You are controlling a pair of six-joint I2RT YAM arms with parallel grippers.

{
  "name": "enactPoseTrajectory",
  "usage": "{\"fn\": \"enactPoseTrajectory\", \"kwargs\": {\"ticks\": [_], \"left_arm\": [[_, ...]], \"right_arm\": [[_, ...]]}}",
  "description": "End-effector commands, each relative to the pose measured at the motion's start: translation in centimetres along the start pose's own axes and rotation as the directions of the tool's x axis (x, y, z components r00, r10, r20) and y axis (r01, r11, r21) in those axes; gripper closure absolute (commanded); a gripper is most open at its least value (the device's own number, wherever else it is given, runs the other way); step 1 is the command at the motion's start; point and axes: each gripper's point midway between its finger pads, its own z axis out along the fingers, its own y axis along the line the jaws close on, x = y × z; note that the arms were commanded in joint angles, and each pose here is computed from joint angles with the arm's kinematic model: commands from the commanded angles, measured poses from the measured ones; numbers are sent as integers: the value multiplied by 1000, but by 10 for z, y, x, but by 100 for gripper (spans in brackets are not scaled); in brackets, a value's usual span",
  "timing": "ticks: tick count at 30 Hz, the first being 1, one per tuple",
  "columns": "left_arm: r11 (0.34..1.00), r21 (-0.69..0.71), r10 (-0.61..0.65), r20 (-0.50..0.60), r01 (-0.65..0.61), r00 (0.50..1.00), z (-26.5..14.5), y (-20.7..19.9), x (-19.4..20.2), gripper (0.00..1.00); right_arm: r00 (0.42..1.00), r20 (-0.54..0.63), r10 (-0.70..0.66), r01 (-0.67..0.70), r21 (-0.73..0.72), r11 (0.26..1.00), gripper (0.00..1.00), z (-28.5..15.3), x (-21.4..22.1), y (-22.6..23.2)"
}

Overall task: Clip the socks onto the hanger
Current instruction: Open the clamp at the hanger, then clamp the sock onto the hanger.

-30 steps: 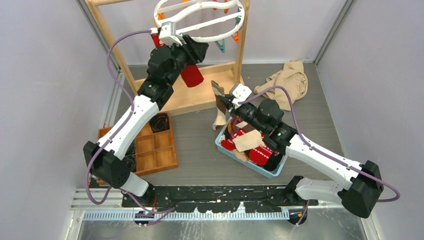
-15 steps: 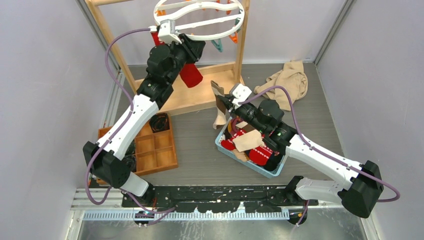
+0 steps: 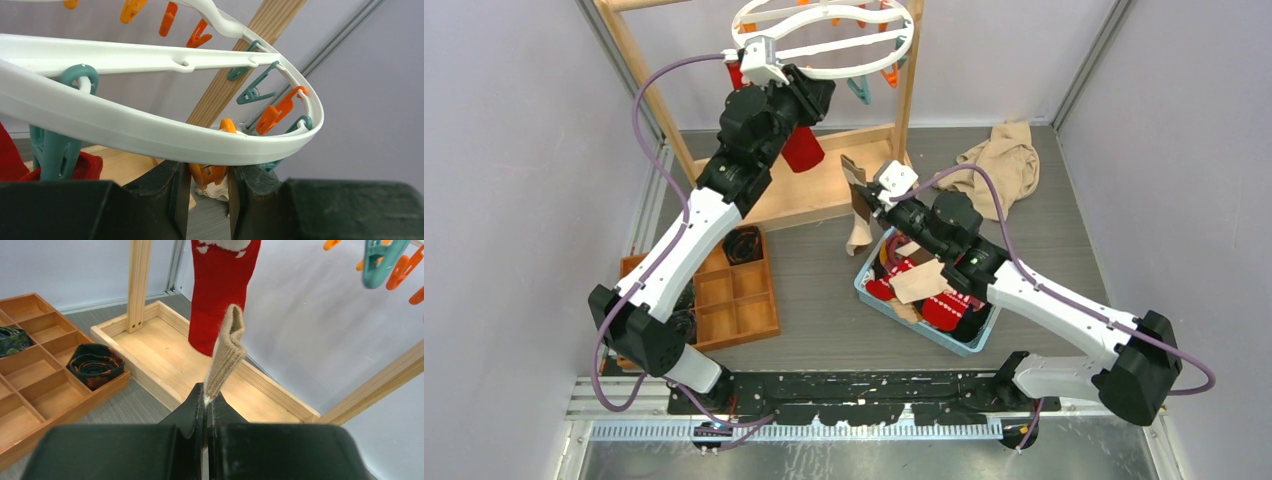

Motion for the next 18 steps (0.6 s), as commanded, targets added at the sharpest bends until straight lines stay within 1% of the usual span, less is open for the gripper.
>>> {"fn": "enactPoseTrajectory", "kwargs": {"ticks": [1,2,4,9,18], "left_arm": [[1000,-18,-13,63,14,998,-5,-5,-27,89],[1000,-21,-14,63,16,998,-6,-4,-28,89],[999,-27,-17,60,19,998,-6,-3,-26,90],[999,-35,-31,50,33,998,-5,-2,-25,91],[999,-35,-37,57,39,998,-5,-3,-28,92]], "right_arm": [[995,75,-63,58,77,995,99,16,-38,-24],[995,71,-76,71,77,995,99,21,-38,-25],[994,58,-90,82,121,989,99,29,-39,-35],[992,68,-105,93,150,984,99,50,-48,-43],[994,33,-104,96,187,978,99,71,-45,-59]]}}
